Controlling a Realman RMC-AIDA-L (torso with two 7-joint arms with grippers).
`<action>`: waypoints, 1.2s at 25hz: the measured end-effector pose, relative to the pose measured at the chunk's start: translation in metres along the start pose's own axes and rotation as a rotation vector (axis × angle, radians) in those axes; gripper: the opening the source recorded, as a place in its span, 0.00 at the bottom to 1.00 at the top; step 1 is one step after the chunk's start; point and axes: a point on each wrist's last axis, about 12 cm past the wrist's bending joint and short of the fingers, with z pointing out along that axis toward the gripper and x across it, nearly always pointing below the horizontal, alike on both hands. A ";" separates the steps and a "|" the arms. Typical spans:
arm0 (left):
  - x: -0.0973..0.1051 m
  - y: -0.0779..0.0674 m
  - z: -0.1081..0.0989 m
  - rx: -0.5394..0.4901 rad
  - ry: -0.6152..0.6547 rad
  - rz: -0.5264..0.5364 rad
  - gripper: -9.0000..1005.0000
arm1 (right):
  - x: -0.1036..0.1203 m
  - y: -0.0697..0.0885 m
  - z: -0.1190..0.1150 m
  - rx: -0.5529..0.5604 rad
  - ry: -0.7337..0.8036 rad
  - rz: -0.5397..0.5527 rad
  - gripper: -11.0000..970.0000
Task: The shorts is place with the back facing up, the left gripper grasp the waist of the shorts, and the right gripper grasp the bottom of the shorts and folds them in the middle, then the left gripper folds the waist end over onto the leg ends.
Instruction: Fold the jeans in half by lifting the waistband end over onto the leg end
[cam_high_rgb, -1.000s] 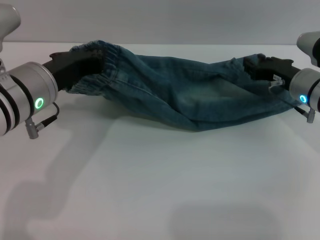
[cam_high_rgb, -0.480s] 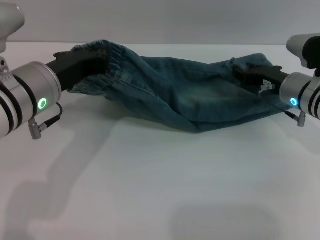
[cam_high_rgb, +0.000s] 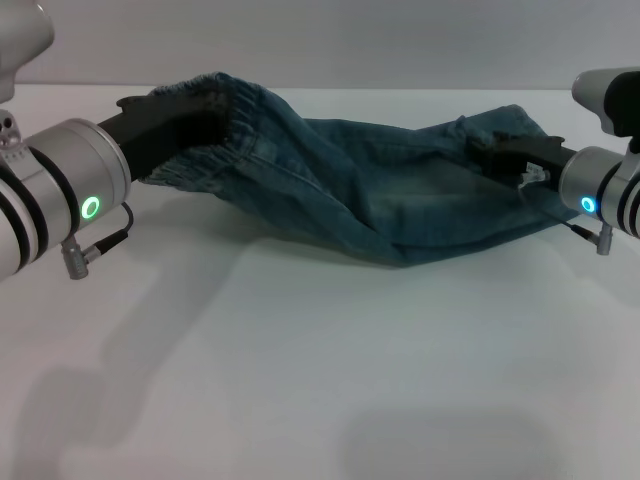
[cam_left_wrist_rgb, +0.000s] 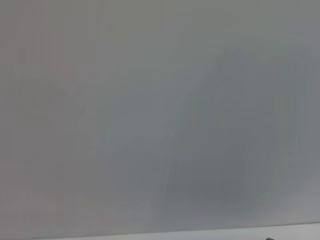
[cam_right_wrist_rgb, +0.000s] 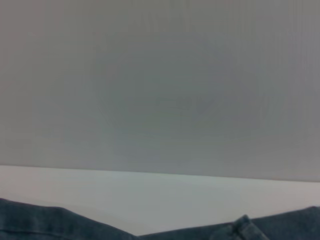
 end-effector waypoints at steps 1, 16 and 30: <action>-0.001 -0.001 -0.001 0.004 -0.002 0.006 0.04 | 0.001 -0.001 0.000 0.004 0.002 0.000 0.36; -0.001 -0.009 -0.002 0.027 -0.001 0.018 0.04 | 0.008 -0.003 -0.001 0.033 0.026 0.005 0.36; 0.009 -0.001 -0.001 0.000 0.029 -0.007 0.04 | 0.018 0.006 -0.028 -0.043 -0.174 -0.190 0.18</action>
